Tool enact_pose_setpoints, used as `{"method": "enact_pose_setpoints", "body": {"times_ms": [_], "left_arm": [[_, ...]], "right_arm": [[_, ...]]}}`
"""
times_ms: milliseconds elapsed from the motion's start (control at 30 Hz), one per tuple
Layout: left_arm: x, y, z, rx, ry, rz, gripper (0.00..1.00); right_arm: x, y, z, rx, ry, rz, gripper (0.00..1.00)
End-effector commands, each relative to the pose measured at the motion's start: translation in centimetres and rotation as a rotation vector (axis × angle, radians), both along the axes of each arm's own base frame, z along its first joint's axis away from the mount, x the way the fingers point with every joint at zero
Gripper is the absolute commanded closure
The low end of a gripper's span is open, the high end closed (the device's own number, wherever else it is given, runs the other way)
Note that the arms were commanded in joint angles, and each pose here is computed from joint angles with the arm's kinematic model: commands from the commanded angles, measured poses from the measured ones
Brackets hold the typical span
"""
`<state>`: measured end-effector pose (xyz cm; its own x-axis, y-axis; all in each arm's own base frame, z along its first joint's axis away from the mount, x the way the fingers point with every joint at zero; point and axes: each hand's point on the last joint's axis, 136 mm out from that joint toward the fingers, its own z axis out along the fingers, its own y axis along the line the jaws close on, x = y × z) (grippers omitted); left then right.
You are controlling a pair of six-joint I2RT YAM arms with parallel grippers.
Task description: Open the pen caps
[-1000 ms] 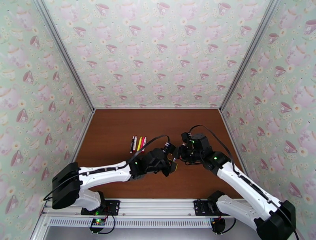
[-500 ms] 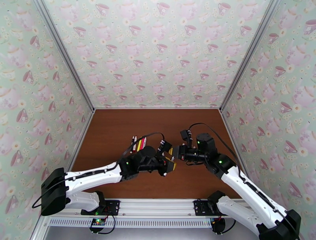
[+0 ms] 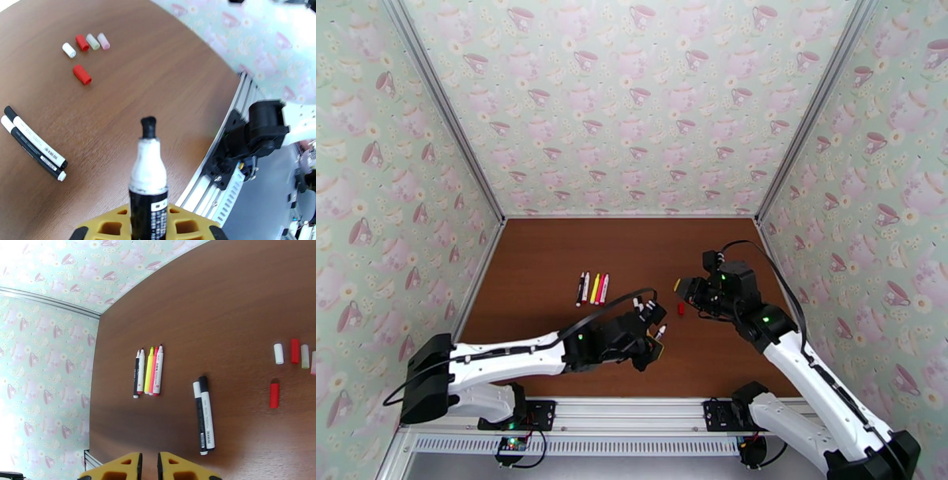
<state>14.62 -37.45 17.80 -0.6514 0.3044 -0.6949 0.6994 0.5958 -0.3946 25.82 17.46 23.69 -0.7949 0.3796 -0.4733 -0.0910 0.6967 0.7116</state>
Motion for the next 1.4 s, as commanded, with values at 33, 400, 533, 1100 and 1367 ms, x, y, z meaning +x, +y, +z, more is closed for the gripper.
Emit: {"method": "enact_pose_setpoints", "body": {"times_ms": [33,400,533,1100,1367], "left_arm": [[0.9,1.2,2.4,-0.132,0.03,0.041,1.0],[2.8,3.4,3.8,-0.206,0.013,0.132,0.97],[3.1,3.3,3.4,-0.195,0.016,0.137,0.97],[4.2,2.7,2.5,-0.162,0.021,0.167,0.96],[4.3,2.6,2.1,-0.141,0.029,0.167,0.96]], "right_arm": [[-1.2,-0.8,-2.0,-0.127,0.04,0.068,0.98],[-1.5,-4.3,-9.8,-0.454,0.253,0.102,0.96],[-0.6,-5.4,-12.5,-0.522,0.328,0.098,0.95],[3.8,-6.4,-18.4,-0.633,0.438,0.078,0.94],[5.1,-6.5,-20.0,-0.665,0.459,0.082,0.93]]}}
